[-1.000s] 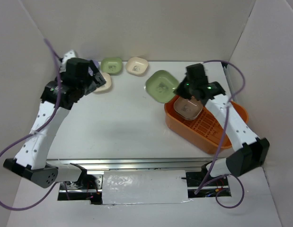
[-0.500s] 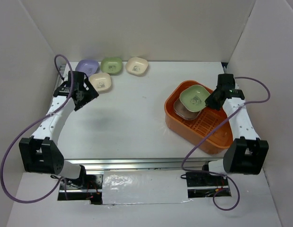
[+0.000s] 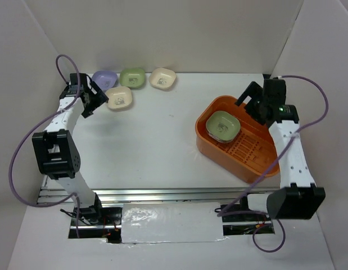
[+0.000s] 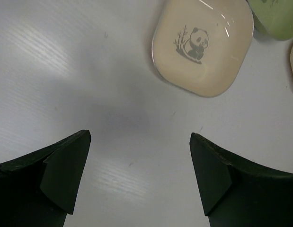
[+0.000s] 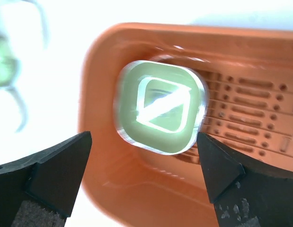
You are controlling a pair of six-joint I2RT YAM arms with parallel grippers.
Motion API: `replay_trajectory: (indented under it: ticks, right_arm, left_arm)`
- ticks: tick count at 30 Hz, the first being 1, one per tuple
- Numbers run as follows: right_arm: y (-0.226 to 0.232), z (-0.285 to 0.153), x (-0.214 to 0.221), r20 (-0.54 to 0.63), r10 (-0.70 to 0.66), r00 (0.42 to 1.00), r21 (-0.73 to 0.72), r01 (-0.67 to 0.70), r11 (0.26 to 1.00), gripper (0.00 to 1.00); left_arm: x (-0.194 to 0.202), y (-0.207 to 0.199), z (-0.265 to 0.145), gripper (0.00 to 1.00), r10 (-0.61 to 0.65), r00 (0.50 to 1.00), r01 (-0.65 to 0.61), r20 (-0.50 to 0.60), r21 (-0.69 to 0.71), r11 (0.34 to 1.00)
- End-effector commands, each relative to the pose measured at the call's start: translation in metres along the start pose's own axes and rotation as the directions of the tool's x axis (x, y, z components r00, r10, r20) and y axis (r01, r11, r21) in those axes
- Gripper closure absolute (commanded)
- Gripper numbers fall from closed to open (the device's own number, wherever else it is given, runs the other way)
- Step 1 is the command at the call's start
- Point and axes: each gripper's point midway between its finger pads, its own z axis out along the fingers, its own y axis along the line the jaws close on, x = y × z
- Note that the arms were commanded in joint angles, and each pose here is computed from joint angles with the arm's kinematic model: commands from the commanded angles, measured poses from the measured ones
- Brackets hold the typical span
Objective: Place the plates into the plastic bin on the countertop
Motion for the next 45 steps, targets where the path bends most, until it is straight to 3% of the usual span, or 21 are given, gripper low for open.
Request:
replay_trajectory:
  ticks: [1,4,6,10,13,14,17,20,23,25,28,30,31,33,40,44,45]
  right_arm:
    - [0.032,-0.057,-0.015,0.090,-0.014,0.996,-0.167,0.029,0.986,0.00]
    - [0.050,-0.080,-0.004,0.075,-0.029,0.997,-0.305,0.051,0.951,0.00]
    - [0.059,-0.092,0.004,0.061,-0.043,0.997,-0.371,0.062,0.927,0.00]
    - [0.068,-0.101,0.012,0.053,-0.080,0.995,-0.426,0.095,0.900,0.00]
    - [0.062,-0.094,0.014,0.035,-0.100,0.994,-0.388,0.106,0.916,0.00]
    - [0.061,-0.092,0.015,0.030,-0.103,0.994,-0.381,0.107,0.918,0.00]
    - [0.063,-0.093,0.013,0.035,-0.097,0.995,-0.388,0.103,0.916,0.00]
    - [0.080,-0.083,0.025,0.037,-0.172,0.984,-0.408,0.172,0.897,0.00]
    - [0.108,-0.061,0.045,-0.060,-0.256,0.965,-0.437,0.205,0.876,0.00]
    - [0.123,-0.046,0.057,-0.111,-0.275,0.955,-0.417,0.207,0.885,0.00]
    - [0.170,-0.053,0.060,-0.070,-0.288,0.955,-0.487,0.219,0.846,0.00]
    - [0.190,-0.038,0.078,-0.112,-0.319,0.941,-0.494,0.226,0.840,0.00]
    - [0.206,-0.041,0.070,-0.093,-0.322,0.942,-0.505,0.234,0.831,0.00]
    - [0.211,-0.013,0.099,-0.189,-0.374,0.908,-0.453,0.258,0.854,0.00]
    - [0.249,-0.002,0.153,-0.276,-0.427,0.861,-0.520,0.239,0.820,0.01]
    - [0.257,-0.002,0.176,-0.307,-0.444,0.841,-0.547,0.226,0.806,0.12]
    - [0.254,-0.002,0.185,-0.327,-0.448,0.832,-0.550,0.217,0.806,0.20]
  left_arm:
    - [-0.015,-0.009,0.033,0.01,0.016,1.000,-0.016,0.002,0.041,0.999]
    - [-0.027,-0.012,0.070,0.02,0.014,1.000,-0.013,-0.017,0.046,0.999]
    - [-0.015,-0.016,0.099,0.03,0.027,0.998,-0.022,-0.063,0.072,0.997]
    - [-0.017,-0.027,0.129,0.06,0.031,0.997,-0.027,-0.071,0.047,0.999]
    - [0.012,-0.017,0.157,0.23,0.052,0.988,-0.062,-0.144,-0.067,0.996]
    - [0.015,-0.017,0.158,0.49,0.059,0.987,-0.072,-0.147,-0.084,0.994]
    - [0.027,-0.017,0.149,1.00,0.083,0.985,-0.106,-0.150,-0.153,0.983]
    - [0.038,-0.023,0.108,1.00,0.145,0.980,-0.176,-0.133,-0.259,0.950]
    - [0.048,-0.030,0.044,1.00,0.213,0.975,-0.221,-0.062,-0.346,0.912]
    - [0.065,-0.045,-0.001,1.00,0.252,0.967,-0.254,-0.046,-0.305,0.918]
    - [0.089,-0.060,-0.055,1.00,0.324,0.945,-0.323,-0.032,-0.231,0.918]
    - [0.103,-0.070,-0.088,1.00,0.363,0.932,-0.361,-0.024,-0.173,0.916]
    - [0.109,-0.077,-0.097,1.00,0.372,0.928,-0.373,-0.035,-0.132,0.918]
    - [0.115,-0.089,-0.121,1.00,0.388,0.921,-0.389,-0.029,-0.066,0.919]
    - [0.119,-0.123,-0.170,1.00,0.394,0.919,-0.386,-0.011,0.176,0.906]
    - [0.117,-0.132,-0.186,1.00,0.384,0.923,-0.374,0.005,0.236,0.897]
    - [0.117,-0.134,-0.188,1.00,0.385,0.923,-0.374,0.004,0.250,0.893]
